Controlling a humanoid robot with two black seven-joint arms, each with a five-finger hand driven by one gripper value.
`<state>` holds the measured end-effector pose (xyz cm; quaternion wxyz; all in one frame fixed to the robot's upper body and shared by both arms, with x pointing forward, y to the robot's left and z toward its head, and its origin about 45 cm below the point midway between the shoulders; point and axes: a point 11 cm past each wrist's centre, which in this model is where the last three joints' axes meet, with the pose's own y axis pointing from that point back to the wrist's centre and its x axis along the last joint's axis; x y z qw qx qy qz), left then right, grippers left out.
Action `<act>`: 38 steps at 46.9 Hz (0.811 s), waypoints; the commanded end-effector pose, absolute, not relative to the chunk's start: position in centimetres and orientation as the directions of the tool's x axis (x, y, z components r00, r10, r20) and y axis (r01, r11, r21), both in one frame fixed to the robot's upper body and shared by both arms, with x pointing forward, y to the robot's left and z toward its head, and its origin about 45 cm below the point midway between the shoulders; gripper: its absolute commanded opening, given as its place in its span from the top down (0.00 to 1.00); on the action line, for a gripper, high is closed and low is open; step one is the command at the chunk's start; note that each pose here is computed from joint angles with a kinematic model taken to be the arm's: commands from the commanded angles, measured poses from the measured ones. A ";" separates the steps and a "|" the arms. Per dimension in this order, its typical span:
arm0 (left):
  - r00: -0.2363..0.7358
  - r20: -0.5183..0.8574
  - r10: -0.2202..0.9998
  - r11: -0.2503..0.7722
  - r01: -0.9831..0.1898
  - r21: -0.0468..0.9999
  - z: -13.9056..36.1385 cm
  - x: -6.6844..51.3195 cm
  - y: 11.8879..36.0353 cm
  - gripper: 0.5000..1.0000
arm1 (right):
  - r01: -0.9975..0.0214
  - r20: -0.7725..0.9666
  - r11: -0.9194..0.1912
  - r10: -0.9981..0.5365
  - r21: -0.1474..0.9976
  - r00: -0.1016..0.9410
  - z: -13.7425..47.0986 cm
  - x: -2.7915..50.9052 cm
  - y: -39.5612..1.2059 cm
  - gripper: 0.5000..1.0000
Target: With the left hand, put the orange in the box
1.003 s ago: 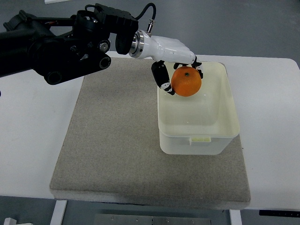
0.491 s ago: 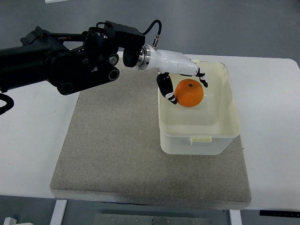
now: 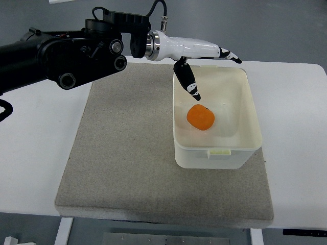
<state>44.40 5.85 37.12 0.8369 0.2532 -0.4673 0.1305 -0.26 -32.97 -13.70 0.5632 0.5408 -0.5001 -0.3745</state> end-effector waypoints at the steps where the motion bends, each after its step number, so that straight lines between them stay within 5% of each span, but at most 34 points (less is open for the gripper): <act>1: 0.584 0.808 0.080 0.840 -0.476 0.261 37.8 44.9 6.9 0.02 | -0.119 0.158 0.135 -0.963 0.984 0.219 -13.7 -0.3 -33.0 0.11; 20: 0.644 0.556 0.526 0.724 -0.682 0.105 38.8 49.0 15.4 0.02 | -0.119 0.158 0.135 -0.963 0.984 0.219 -13.7 -0.3 -33.0 0.11; 38: 0.561 0.072 0.825 0.561 -0.827 0.029 32.6 50.2 23.8 0.02 | -0.119 0.158 0.135 -0.963 0.984 0.219 -13.7 -0.3 -33.0 0.11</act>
